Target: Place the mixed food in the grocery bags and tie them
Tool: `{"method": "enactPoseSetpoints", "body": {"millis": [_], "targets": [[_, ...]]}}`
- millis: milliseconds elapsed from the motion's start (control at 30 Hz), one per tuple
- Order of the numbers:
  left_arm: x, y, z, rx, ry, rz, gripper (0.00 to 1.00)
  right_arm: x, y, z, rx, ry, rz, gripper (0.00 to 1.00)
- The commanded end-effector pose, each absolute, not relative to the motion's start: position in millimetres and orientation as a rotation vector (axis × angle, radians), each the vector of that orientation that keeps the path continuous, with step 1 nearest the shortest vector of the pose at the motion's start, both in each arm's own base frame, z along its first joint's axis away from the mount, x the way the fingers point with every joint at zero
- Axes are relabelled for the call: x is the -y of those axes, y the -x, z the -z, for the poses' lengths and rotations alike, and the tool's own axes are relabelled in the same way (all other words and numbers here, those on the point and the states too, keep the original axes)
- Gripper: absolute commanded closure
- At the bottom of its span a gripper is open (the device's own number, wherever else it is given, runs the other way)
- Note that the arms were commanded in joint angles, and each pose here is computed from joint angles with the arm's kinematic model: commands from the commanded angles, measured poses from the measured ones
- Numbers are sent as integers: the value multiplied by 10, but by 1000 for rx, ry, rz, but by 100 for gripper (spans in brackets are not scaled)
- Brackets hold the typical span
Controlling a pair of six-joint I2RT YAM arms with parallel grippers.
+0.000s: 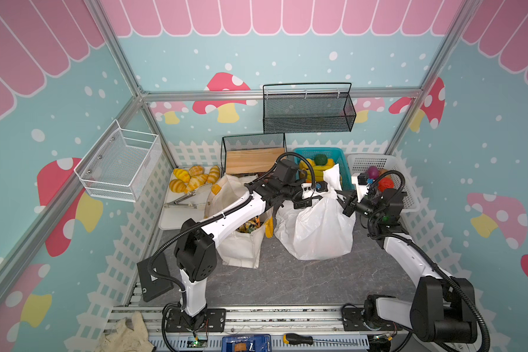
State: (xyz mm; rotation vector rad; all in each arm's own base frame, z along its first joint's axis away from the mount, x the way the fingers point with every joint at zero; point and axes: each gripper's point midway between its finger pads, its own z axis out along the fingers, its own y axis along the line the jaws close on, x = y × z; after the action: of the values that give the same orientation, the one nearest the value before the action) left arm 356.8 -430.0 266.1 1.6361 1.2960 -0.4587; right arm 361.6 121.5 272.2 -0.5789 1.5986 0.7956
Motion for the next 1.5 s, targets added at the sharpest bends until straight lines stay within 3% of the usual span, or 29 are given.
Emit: {"method": "enactPoseSetpoints", "body": {"millis": [0, 233, 400, 633, 967, 1200, 1467], "targets": [[4107, -3756, -2790, -1340, -1640, 183, 100, -1272, -3551, -2807, -1551, 668, -767, 100], [4089, -3831, -2888, -1350, -1631, 60, 100, -1333, -3420, -2869, -1480, 775, -745, 100], [4113, -3766, -2973, -1342, -1629, 82, 100, -1377, -3368, -2898, -1443, 796, -791, 99], [4176, -3648, -3070, -1366, -1609, 182, 100, -1335, -3431, -2885, -1448, 752, -758, 89], [4176, -3621, -3178, -1415, -1555, 239, 100, -1319, -3449, -2854, -1450, 735, -743, 88], [4260, -3664, -3149, -1442, -1533, 231, 100, -1369, -3397, -2855, -1432, 750, -763, 81], [4333, -3631, -3051, -1434, -1565, 211, 100, -1422, -3354, -2940, -1391, 751, -794, 66]]}}
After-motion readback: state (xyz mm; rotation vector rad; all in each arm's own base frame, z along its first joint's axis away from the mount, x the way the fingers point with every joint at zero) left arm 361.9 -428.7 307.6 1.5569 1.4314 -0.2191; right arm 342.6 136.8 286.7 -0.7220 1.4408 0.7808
